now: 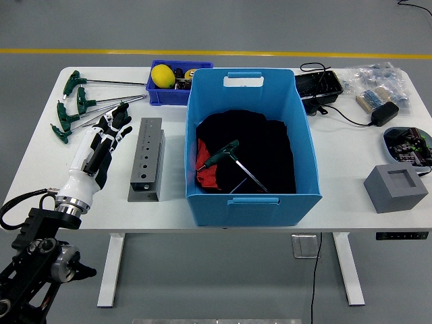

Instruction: Lift tool from toolbox,place it in box,lift tool from toolbox,place it in box

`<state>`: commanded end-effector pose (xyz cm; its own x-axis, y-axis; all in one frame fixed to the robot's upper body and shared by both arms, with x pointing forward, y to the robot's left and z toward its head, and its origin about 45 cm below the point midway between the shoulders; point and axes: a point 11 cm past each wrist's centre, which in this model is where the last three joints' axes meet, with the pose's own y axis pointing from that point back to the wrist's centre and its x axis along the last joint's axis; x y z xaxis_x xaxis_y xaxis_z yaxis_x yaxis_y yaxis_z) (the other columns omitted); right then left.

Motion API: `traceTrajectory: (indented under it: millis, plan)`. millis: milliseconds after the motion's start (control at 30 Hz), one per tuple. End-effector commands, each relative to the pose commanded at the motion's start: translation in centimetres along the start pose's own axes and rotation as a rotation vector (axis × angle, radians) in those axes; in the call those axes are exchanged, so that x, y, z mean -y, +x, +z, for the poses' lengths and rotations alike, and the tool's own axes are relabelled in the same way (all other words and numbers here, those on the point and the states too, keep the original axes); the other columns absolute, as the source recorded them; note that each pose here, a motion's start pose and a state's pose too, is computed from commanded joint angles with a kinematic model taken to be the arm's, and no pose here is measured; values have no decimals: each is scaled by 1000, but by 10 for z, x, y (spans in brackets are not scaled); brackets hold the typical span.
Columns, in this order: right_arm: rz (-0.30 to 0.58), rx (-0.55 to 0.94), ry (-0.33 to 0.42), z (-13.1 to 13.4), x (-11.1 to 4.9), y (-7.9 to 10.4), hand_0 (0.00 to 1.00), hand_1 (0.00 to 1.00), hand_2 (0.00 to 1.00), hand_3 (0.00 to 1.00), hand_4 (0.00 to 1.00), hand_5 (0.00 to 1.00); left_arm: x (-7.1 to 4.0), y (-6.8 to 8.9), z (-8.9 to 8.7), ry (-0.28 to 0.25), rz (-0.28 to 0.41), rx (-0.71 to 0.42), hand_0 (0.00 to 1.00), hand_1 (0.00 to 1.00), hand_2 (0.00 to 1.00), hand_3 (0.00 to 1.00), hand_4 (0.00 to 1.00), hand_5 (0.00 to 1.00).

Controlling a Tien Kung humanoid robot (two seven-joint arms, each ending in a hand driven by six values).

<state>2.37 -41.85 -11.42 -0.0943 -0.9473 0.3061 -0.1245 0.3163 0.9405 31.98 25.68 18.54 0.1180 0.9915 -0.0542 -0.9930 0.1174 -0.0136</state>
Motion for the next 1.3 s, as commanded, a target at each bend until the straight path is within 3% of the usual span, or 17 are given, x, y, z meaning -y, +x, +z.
traceTrajectory:
  millis: [400,1067,1300]
  plan:
    - [8,8,-3,2,0,4,672,648,711,573,780,719,7,24,4,0,55,-10,864,871,925,839,920,826]
    - [6,8,8,-4,0,4,675,650,710,573,781,719,2,23,-7,41,51,10,859,867,906,836,929,841]
    - [2,6,5,-3,0,2,676,652,710,575,780,718,1,22,-7,12,76,1,855,865,915,828,927,842]
